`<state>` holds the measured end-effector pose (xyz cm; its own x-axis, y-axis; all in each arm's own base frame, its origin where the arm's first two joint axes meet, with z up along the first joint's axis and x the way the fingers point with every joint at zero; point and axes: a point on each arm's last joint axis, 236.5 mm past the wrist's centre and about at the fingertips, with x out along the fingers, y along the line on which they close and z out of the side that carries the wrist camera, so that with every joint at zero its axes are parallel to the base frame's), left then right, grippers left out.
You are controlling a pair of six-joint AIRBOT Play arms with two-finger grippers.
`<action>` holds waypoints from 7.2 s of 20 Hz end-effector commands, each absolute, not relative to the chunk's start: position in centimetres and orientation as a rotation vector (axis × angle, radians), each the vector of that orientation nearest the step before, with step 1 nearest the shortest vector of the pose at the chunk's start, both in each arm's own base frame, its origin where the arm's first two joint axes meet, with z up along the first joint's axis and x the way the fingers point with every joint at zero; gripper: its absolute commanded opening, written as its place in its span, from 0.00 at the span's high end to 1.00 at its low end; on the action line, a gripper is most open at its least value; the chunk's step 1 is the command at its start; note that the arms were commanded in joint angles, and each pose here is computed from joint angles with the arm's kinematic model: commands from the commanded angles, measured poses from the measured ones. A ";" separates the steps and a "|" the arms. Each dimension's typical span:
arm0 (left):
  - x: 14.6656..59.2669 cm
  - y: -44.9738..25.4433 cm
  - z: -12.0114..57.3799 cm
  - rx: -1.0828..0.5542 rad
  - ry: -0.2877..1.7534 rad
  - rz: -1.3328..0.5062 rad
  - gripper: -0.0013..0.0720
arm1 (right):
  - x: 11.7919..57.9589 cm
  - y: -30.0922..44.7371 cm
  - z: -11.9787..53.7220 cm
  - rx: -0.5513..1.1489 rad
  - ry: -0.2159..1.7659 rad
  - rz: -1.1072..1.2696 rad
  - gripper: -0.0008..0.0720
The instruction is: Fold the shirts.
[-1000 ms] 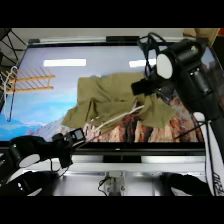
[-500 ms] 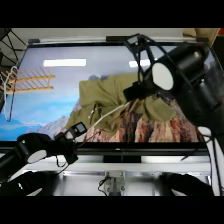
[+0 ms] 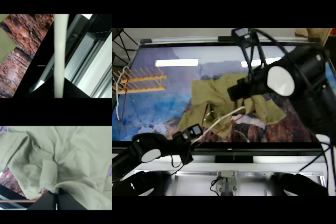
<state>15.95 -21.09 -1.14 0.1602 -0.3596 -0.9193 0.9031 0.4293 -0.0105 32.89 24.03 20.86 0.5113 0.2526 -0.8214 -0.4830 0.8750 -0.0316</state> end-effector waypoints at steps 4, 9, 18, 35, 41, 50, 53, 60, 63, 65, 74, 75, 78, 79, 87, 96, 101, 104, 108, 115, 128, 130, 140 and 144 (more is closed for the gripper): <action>18.9 -22.1 -1.7 0.651 0.963 -0.991 0.93 | 30.8 27.2 21.1 -0.194 0.960 0.583 0.89; 20.5 -22.7 -2.8 0.703 0.916 -1.007 0.93 | 30.6 27.4 21.1 -0.194 0.963 0.596 0.89; 23.4 -26.0 -3.6 0.645 0.888 -1.005 0.93 | 28.4 29.7 20.7 -0.147 1.020 0.711 0.89; 22.6 -25.5 -4.4 0.684 0.926 -1.033 0.93 | 34.9 0.3 23.2 -0.142 1.101 0.036 0.21; 21.6 -24.8 -5.0 0.711 0.973 -1.050 0.93 | 34.1 7.6 19.8 -0.761 0.930 1.052 0.23; 21.8 -24.4 -5.0 0.705 0.986 -1.040 0.93 | 33.6 11.1 10.9 -0.820 1.123 1.297 0.34; 21.8 -24.2 -5.1 0.704 0.994 -1.038 0.93 | 32.1 10.4 8.6 -0.820 1.221 1.313 0.34; 21.8 -24.2 -5.1 0.711 0.990 -1.043 0.93 | 33.4 10.2 8.5 -0.954 1.110 1.355 0.34; 21.8 -24.2 -5.1 0.713 0.987 -1.045 0.93 | 33.8 10.0 7.4 -0.956 1.131 1.369 0.34; 21.9 -24.2 -4.8 0.724 0.974 -1.052 0.93 | 34.0 10.0 6.5 -0.943 1.154 1.384 0.35; 22.9 -24.3 -3.0 0.724 0.919 -1.034 0.92 | 33.9 10.1 4.5 -0.859 1.252 1.389 0.89; 23.5 -23.9 -2.9 0.713 0.917 -1.017 0.92 | 33.6 10.2 4.6 -0.852 1.255 1.397 0.89; 25.7 -21.7 -2.7 0.706 0.922 -0.937 0.62 | 33.0 10.6 5.1 -0.832 1.248 1.426 0.90; 26.9 -20.5 -2.5 0.723 0.919 -0.897 0.30 | 32.8 10.6 5.4 -0.834 1.246 1.425 0.90; 38.9 -5.9 8.0 0.651 0.794 -0.364 0.14 | 30.8 11.8 12.1 -0.786 1.124 1.288 0.90; 31.2 -12.8 0.8 0.037 1.084 -0.448 0.30 | 29.2 14.2 20.4 -0.438 0.996 0.958 0.90; 26.6 -25.5 0.4 0.121 0.938 -0.692 0.31 | 28.5 15.5 19.9 -0.459 1.037 0.936 0.90; 25.8 -27.6 -0.4 0.203 0.893 -0.683 0.31 | 28.4 15.6 19.5 -0.485 1.059 0.904 0.90; 24.6 -30.1 -2.9 0.177 0.935 -0.689 0.23 | 28.4 15.6 19.5 -0.484 1.059 0.902 0.90; 28.3 -34.1 -3.8 0.075 0.816 -0.714 0.23 | 28.4 15.6 19.5 -0.478 1.060 0.902 0.90; 35.5 -26.5 -1.0 0.068 0.796 -0.520 0.92 | 29.0 14.1 19.1 -0.516 1.080 0.837 0.90; 38.2 -21.5 2.5 0.073 0.722 -0.437 0.92 | 29.0 14.8 19.4 -0.500 1.060 0.859 0.90; 44.4 -13.0 8.5 -0.003 0.625 -0.242 0.92 | 29.8 19.7 22.9 -0.393 0.837 1.002 0.90; 45.9 -9.1 9.7 -0.036 0.602 -0.156 0.92 | 28.5 19.8 23.2 -0.388 0.852 1.029 0.90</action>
